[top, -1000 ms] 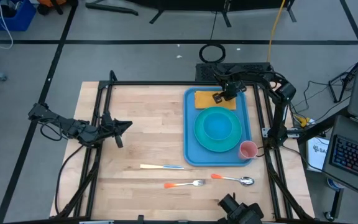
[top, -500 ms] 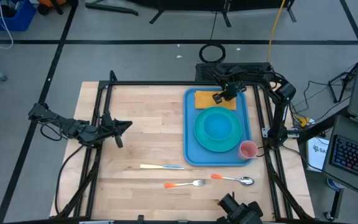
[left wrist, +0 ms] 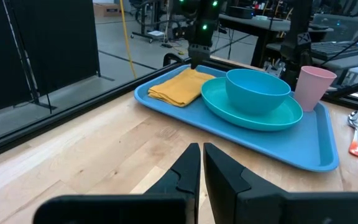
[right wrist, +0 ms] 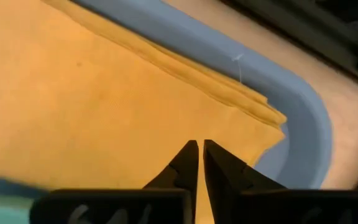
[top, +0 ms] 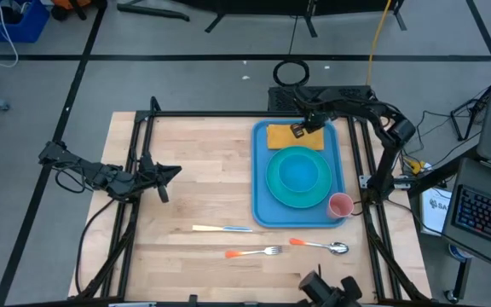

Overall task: Set up tray
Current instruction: Put the orange fork on the yellow table napkin on the blue serving tray

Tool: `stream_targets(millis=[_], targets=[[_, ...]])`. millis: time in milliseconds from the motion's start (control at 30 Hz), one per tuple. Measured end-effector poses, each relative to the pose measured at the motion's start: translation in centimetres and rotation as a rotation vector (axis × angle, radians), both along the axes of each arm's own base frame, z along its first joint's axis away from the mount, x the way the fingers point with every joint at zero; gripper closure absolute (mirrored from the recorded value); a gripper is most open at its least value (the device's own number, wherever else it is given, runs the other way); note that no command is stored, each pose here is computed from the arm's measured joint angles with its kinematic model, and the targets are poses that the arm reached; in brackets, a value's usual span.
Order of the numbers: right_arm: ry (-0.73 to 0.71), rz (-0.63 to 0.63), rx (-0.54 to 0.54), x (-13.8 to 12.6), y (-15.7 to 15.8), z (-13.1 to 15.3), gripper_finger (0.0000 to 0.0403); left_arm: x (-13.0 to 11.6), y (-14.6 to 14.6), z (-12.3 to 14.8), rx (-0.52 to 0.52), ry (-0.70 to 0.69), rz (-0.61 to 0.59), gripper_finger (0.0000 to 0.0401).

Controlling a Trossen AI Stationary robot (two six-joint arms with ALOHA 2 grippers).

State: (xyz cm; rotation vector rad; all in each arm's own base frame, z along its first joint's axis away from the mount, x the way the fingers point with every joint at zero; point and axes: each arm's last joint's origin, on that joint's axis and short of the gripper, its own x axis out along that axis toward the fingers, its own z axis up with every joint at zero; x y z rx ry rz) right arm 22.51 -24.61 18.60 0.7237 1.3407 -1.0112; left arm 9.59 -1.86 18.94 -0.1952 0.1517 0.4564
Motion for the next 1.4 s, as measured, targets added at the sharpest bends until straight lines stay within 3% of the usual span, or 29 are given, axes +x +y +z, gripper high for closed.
stream_targets(millis=[333, 967, 1200, 1400], targets=[[-0.118, 0.144, -0.121, 2.0, 2.8, 3.6, 0.0362, 0.0, 0.0, 0.0, 0.0, 0.0, 0.0, 0.0377], [-0.381, 0.789, -0.341, 11.3, 15.0, 4.9, 0.0384, 0.0, 0.0, 0.0, 0.0, 0.0, 0.0, 0.0377], [-0.38, 0.875, -0.426, 12.0, 18.0, 4.0, 0.0401, 0.0, 0.0, 0.0, 0.0, 0.0, 0.0, 0.0377], [-0.416, 0.862, -0.439, 12.2, 19.1, 3.2, 0.0402, 0.0, 0.0, 0.0, 0.0, 0.0, 0.0, 0.0377]])
